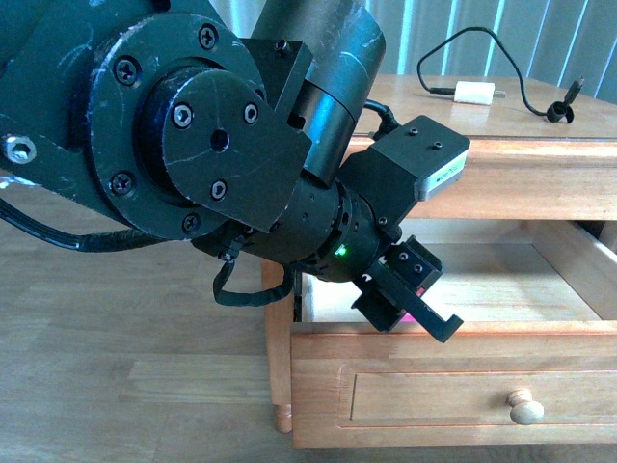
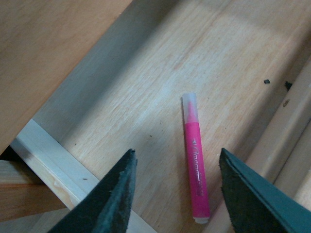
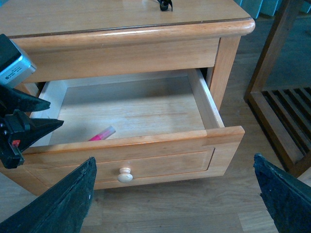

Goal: Place pink marker in drawer with both arms

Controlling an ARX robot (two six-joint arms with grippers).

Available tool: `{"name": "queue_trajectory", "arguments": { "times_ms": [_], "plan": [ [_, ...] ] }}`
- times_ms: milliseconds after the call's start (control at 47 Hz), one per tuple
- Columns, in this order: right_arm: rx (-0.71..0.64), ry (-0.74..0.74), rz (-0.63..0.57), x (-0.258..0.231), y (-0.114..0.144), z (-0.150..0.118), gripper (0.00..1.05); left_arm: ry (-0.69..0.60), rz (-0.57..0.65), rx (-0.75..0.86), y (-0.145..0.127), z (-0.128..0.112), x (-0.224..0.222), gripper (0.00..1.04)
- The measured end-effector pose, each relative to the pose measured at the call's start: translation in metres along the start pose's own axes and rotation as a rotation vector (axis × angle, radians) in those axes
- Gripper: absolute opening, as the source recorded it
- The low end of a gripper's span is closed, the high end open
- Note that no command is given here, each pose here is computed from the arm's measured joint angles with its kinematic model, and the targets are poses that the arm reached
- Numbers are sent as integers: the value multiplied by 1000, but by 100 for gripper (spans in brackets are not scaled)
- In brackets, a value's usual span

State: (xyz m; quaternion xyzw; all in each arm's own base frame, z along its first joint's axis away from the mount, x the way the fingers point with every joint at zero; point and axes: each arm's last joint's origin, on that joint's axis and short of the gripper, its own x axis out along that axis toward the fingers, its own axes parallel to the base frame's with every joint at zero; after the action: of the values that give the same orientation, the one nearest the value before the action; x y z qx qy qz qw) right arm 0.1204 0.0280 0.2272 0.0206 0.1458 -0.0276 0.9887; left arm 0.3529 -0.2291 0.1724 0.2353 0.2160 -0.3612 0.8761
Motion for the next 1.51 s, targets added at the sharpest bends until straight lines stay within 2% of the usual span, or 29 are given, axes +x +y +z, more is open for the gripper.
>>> {"name": "queue_trajectory", "arguments": {
  "times_ms": [85,170,276,319,510,723,829,1020,1254,1509],
  "plan": [
    [0,0,0,0,0,0,96,-7,44,-41,4,-1,-6,68],
    [0,0,0,0,0,0,96,-39,138,-94,14,0,-22,84],
    [0,0,0,0,0,0,96,-87,191,-154,23,1,-44,98],
    [0,0,0,0,0,0,96,-105,207,-179,27,1,-53,101],
    [0,0,0,0,0,0,96,-193,312,-279,41,-8,-107,99],
    [0,0,0,0,0,0,96,-305,385,-367,40,-25,-184,99],
    [0,0,0,0,0,0,96,-335,430,-404,38,-44,-215,99],
    [0,0,0,0,0,0,96,-325,555,-425,27,-100,-264,99],
    [0,0,0,0,0,0,96,-361,581,-512,0,-159,-298,99],
    [0,0,0,0,0,0,96,-367,593,-535,-3,-165,-298,99]
  ]
}}
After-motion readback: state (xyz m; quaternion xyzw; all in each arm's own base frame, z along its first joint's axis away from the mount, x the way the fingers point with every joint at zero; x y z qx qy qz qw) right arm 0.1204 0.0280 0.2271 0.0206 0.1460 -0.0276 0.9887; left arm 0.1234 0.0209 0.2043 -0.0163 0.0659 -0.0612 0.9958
